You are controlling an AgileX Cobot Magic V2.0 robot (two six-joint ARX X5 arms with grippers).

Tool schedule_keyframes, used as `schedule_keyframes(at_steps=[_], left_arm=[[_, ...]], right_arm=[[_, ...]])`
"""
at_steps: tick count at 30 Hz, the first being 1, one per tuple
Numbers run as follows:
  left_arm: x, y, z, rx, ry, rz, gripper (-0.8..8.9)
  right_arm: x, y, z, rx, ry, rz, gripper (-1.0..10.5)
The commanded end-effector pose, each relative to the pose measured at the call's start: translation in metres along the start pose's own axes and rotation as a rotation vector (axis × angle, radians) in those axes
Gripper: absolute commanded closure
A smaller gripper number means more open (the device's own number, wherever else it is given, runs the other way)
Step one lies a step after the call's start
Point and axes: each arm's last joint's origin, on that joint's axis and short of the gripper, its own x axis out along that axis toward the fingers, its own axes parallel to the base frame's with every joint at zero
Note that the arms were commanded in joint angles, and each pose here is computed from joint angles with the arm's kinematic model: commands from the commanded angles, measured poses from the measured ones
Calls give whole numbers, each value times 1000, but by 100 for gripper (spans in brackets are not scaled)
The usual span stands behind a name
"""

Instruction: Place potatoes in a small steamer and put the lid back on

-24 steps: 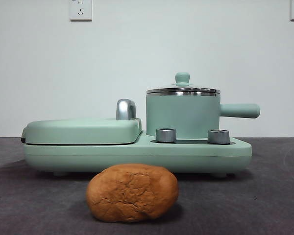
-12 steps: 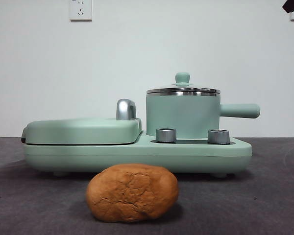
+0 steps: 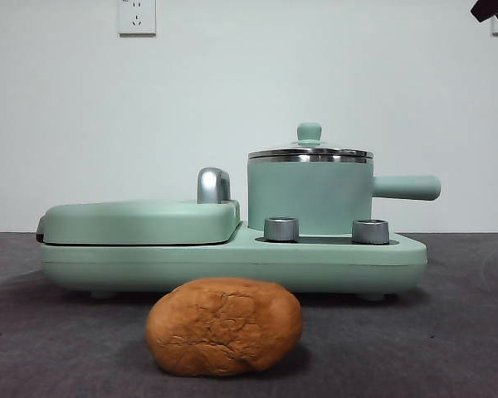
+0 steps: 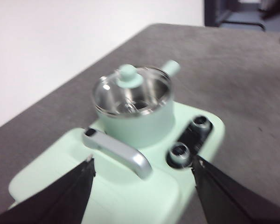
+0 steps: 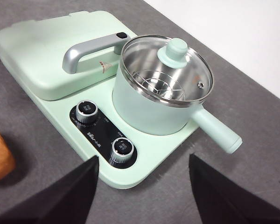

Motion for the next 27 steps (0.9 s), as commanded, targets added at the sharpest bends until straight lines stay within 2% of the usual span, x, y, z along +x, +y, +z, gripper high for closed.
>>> schedule_keyframes(at_steps=[1, 9, 11, 18, 27], left_arm=[[12, 7, 9, -62, -53, 25, 484], [71, 12, 12, -116, -136, 46, 488], [86, 12, 11, -117, -148, 34, 513], [141, 13, 11, -125, -113, -30, 513], [219, 25, 21, -131, -76, -70, 511]], right_arm=[[-2, -1, 5, 49, -18, -2, 642], [-2, -1, 5, 70, -19, -3, 642], [-2, -1, 5, 71, -19, -2, 642], [-2, -1, 5, 71, -19, -3, 642], [-2, -1, 5, 71, -19, -3, 642]])
